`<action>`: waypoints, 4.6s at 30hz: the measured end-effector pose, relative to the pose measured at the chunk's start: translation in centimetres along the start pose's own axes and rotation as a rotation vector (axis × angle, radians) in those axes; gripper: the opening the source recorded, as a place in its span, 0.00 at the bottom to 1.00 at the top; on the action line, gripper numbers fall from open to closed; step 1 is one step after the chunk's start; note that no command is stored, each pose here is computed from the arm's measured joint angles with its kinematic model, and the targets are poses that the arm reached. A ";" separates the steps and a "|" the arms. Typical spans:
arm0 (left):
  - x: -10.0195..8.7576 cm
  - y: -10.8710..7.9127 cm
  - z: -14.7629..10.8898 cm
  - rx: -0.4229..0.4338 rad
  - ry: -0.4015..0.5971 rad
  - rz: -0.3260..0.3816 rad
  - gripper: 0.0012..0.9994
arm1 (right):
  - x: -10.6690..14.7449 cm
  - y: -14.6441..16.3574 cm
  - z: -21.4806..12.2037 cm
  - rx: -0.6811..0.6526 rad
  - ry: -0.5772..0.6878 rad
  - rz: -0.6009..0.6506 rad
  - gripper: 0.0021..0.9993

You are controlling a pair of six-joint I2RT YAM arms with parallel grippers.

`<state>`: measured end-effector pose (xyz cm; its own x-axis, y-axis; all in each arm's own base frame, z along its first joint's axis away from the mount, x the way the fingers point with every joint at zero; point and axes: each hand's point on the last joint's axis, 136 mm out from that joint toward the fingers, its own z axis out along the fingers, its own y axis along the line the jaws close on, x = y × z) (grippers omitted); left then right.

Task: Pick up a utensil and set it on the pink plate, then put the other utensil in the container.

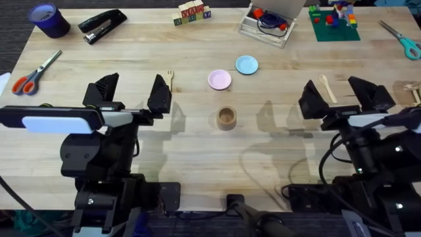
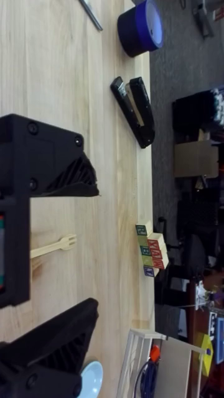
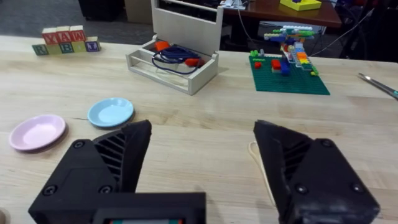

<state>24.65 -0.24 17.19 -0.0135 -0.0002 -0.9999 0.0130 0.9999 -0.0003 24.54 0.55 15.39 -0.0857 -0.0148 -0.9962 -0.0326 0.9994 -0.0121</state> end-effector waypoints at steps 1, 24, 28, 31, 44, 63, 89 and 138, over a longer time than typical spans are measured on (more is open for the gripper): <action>0.0 0.0 0.0 0.000 0.000 0.000 0.99 | 0.0 0.0 0.0 0.000 0.000 0.000 1.00; 0.1 0.0 0.0 0.000 0.005 0.001 1.00 | 0.1 0.1 0.0 -0.007 0.004 0.001 1.00; -0.4 0.0 -0.4 0.000 0.037 0.001 1.00 | -0.2 0.2 -0.1 -0.012 0.011 0.001 1.00; -2.5 0.0 -1.1 0.000 0.032 0.001 1.00 | -1.4 0.3 -0.6 -0.020 0.005 0.001 1.00; -12.2 -0.1 -7.1 -0.001 0.077 0.004 0.99 | -10.4 0.5 -6.9 -0.027 0.049 0.002 1.00; -13.2 0.0 -6.0 0.001 0.813 -0.003 0.99 | -13.0 0.5 -8.4 -0.034 0.611 0.026 1.00; -6.2 0.0 1.8 0.005 1.297 -0.007 0.99 | -9.8 0.5 -6.0 -0.038 0.939 0.040 1.00; 8.1 -3.7 10.3 0.018 1.429 -0.057 1.00 | -9.7 0.5 -6.0 -0.038 0.940 0.040 1.00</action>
<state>34.82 -4.03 8.92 -0.9918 -0.0157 -0.1269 -0.0093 0.9987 -0.0506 19.36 1.00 25.61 -0.8556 -0.0161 -0.5174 -0.0432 0.9982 0.0404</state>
